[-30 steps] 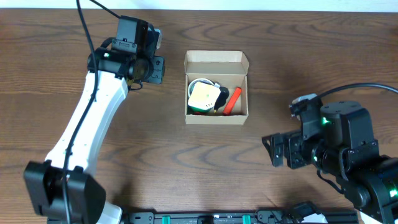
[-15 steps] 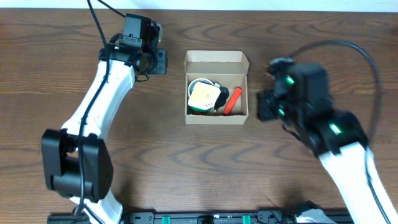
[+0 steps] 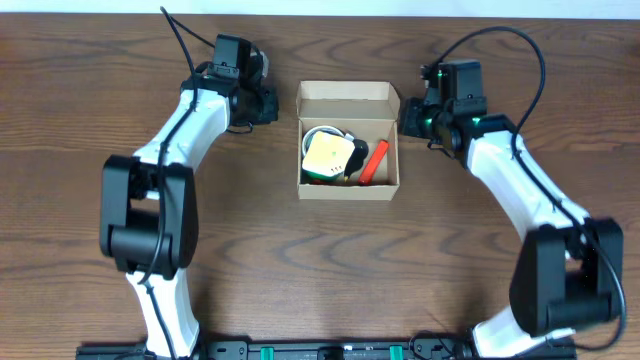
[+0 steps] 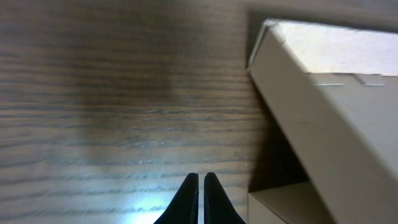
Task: Pack container
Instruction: 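Grasp the box lid with both grippers and close it over the box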
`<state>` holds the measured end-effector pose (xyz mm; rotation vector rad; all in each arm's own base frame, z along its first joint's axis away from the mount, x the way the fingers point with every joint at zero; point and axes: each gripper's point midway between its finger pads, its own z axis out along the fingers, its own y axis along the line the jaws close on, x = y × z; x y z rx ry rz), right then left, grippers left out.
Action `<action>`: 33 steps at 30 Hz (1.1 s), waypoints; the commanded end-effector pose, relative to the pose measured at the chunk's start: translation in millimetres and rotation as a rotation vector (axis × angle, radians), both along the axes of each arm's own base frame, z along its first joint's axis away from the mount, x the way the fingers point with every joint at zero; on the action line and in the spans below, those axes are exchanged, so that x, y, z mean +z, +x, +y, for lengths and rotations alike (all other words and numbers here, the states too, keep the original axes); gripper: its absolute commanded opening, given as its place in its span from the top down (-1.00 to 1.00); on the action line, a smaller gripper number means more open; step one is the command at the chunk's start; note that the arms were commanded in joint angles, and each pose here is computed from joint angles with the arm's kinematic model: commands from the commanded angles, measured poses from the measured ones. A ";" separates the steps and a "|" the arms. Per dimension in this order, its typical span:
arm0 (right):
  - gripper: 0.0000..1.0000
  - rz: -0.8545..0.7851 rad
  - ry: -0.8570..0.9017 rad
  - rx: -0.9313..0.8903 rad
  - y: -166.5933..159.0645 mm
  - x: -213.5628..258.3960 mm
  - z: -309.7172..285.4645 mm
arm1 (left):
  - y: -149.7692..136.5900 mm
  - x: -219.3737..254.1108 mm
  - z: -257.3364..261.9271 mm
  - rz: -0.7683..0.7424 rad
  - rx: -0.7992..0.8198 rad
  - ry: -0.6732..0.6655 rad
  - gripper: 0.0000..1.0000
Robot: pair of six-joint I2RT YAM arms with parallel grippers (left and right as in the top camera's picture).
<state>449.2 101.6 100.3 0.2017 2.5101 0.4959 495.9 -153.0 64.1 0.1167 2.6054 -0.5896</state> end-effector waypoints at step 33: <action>0.97 -0.043 0.593 0.086 58.2 -44.5 44.2 | 30.4 10.9 -30.4 0.032 -0.066 -0.288 0.88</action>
